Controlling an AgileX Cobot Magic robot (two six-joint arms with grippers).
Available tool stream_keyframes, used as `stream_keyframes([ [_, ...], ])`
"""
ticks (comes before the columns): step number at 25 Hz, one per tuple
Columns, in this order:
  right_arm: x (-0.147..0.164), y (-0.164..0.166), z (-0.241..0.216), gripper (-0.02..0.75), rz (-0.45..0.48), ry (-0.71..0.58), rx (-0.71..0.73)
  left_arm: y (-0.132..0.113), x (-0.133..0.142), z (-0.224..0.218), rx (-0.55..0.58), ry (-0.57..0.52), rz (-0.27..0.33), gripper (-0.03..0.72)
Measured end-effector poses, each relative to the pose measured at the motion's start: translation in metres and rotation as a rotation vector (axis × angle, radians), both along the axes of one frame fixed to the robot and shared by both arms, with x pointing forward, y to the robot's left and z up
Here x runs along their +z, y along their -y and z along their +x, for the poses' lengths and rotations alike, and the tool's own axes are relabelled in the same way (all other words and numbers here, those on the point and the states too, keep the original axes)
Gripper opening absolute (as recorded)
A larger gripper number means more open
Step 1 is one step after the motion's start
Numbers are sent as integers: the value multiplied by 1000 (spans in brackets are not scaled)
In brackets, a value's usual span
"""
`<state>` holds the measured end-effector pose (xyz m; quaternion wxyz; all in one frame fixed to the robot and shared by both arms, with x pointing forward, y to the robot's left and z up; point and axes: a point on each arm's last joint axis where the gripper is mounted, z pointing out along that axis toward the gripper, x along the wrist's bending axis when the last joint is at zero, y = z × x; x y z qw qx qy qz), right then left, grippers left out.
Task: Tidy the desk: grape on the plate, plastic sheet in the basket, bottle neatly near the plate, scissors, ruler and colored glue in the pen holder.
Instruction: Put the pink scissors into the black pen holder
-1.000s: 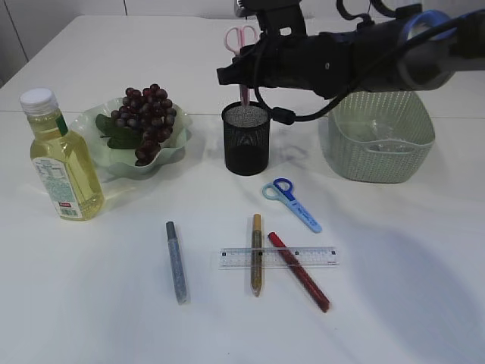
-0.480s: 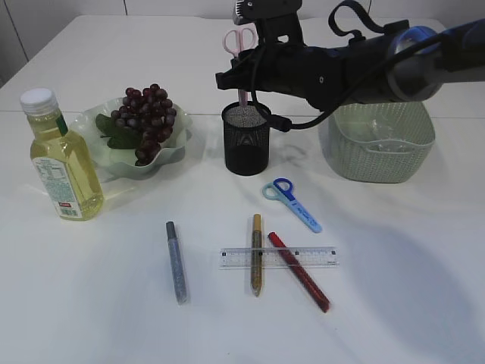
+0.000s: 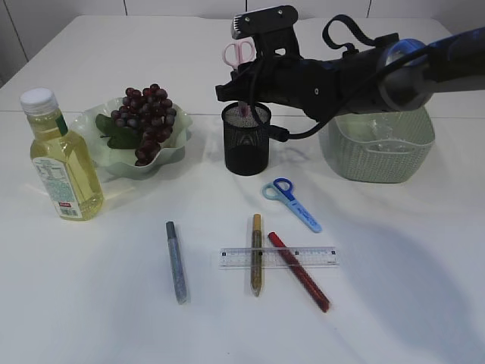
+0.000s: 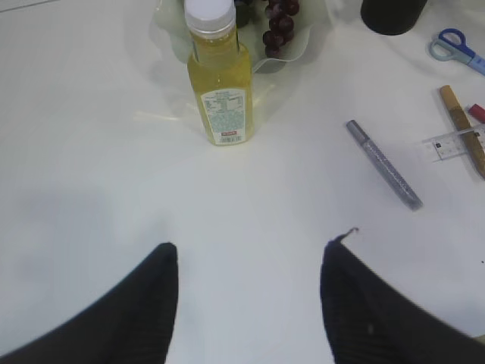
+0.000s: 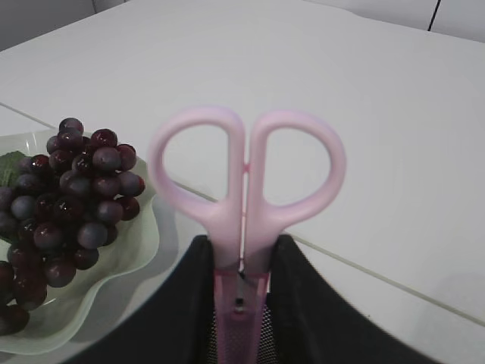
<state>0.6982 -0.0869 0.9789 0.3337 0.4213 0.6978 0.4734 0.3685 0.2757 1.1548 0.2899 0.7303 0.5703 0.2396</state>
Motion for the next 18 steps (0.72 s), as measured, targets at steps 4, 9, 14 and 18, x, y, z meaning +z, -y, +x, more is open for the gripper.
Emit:
stream_keyframes([
  [4,-1,0,0,188,-1,-1,0,0,0,0,1,-3,5,435],
  [9,-1,0,0,198,-4,-5,1,-1,0,0,2,-4,9,435],
  [14,-3,0,-1,260,-12,-25,3,-1,0,0,2,-5,9,435],
  [18,-3,0,-1,330,-13,-29,4,-1,0,0,3,-5,10,434],
])
